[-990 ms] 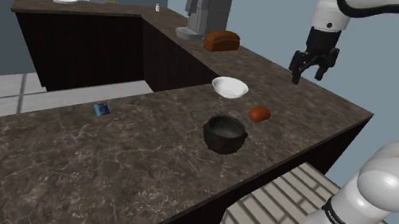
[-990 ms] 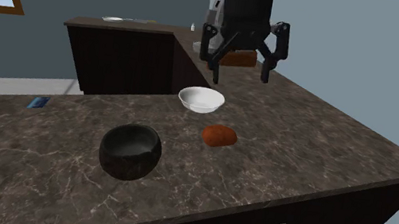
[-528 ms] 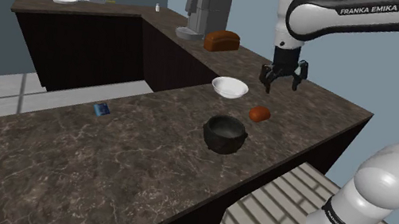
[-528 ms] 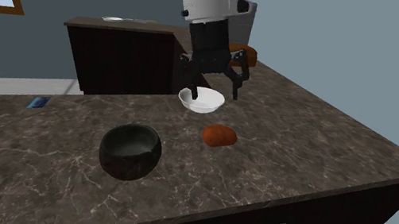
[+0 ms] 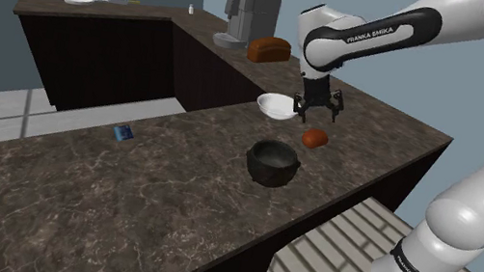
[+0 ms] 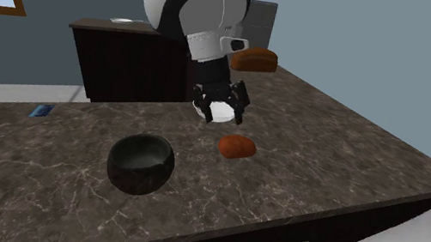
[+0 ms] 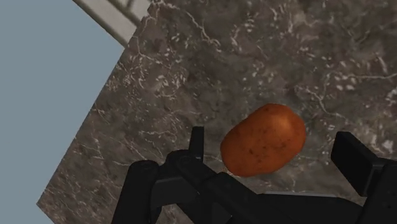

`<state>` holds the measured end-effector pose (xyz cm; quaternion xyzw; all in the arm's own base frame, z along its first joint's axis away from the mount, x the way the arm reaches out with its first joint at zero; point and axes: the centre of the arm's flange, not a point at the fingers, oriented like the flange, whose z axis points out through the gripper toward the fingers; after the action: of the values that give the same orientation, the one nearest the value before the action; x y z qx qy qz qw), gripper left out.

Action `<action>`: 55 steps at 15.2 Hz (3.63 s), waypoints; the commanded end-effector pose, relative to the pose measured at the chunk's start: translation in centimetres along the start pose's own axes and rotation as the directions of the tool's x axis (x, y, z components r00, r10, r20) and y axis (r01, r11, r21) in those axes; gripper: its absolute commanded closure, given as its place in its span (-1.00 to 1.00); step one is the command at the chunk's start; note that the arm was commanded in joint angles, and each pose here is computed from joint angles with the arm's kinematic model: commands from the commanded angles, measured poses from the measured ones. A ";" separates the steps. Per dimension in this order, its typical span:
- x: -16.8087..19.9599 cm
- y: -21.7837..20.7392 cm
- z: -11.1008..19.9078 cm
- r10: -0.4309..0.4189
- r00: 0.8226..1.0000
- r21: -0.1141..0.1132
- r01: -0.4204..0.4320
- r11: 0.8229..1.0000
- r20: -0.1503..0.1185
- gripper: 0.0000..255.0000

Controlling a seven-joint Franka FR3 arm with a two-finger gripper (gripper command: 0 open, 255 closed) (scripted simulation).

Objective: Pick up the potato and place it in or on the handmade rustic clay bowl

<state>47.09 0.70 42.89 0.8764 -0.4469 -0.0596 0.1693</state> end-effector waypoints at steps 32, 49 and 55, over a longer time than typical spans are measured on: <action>5.1 -4.7 9.3 0.259 0.966 -0.100 -0.255 0.962 0.025 1.00; 5.5 -1.6 0.9 0.259 0.966 -0.100 -0.255 0.962 0.025 1.00; 5.7 -0.5 -2.1 0.259 0.966 -0.100 -0.255 0.962 0.025 1.00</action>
<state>51.44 -3.11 44.40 0.8006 -0.5566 -0.0746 0.2088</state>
